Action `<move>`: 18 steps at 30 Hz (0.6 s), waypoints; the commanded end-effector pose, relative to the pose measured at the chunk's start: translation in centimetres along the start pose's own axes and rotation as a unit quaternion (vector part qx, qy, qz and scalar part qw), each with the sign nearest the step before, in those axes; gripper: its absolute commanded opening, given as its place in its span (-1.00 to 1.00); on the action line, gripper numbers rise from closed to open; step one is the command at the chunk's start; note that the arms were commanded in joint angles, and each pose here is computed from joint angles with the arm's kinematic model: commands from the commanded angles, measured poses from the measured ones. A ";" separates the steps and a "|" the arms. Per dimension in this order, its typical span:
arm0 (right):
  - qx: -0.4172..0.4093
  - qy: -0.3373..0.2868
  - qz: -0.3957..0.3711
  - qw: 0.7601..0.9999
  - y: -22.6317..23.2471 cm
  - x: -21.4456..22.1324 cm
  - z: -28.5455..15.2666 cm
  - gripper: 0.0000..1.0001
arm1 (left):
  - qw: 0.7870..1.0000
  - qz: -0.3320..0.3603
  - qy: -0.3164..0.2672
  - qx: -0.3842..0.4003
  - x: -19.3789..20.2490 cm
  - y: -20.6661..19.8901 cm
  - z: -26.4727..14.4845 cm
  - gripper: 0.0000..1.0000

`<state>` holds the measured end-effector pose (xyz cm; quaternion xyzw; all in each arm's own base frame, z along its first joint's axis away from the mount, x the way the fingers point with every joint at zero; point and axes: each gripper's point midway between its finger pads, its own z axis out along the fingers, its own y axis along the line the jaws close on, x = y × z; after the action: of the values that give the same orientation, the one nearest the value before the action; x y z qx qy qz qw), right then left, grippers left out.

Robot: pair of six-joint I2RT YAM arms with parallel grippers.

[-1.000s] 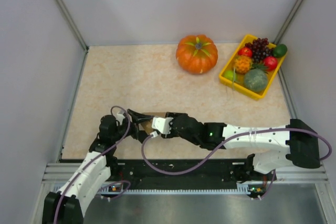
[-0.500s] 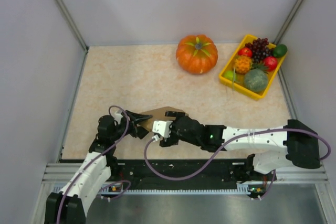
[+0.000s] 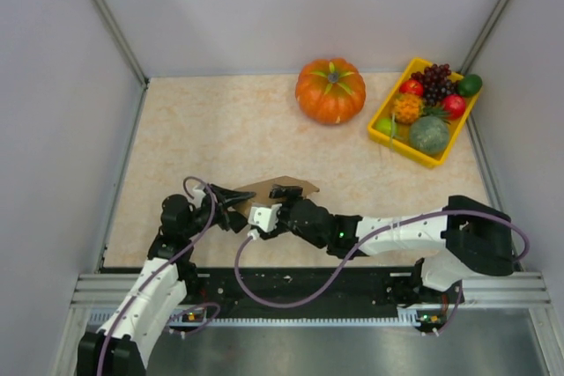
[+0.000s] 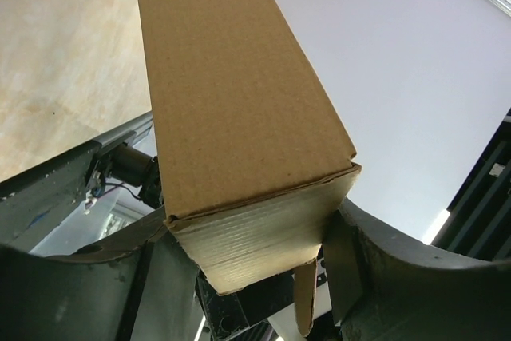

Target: Fold the paper box

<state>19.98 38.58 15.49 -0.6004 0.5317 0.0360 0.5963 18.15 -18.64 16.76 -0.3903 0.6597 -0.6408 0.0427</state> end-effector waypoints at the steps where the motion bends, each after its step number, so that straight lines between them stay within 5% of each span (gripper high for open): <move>1: 0.034 -0.018 0.016 0.999 -1.8 -1.0 -0.2 0.20 | 0.998 0.034 0.026 0.036 1.5 -2.3 -0.5 0.09; 8: -0.020 0.041 0.021 0.999 -0.9 0.9 -2.7 -0.19 | 0.994 0.099 0.007 0.051 0.5 -2.8 -0.1 0.69; 15: -0.051 0.121 0.044 0.990 -2.4 2.4 -6.9 -0.24 | 0.967 0.254 0.015 0.029 0.5 -4.8 0.0 0.79; 18: -0.079 0.153 0.061 0.983 -2.4 2.9 -8.4 -0.24 | 0.937 0.347 -0.025 -0.031 -0.6 -4.8 -0.7 0.77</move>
<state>18.81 32.34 16.24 -0.6163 0.6056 0.0134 0.5032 19.93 -18.30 18.77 -0.2697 0.7230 -0.6178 0.1512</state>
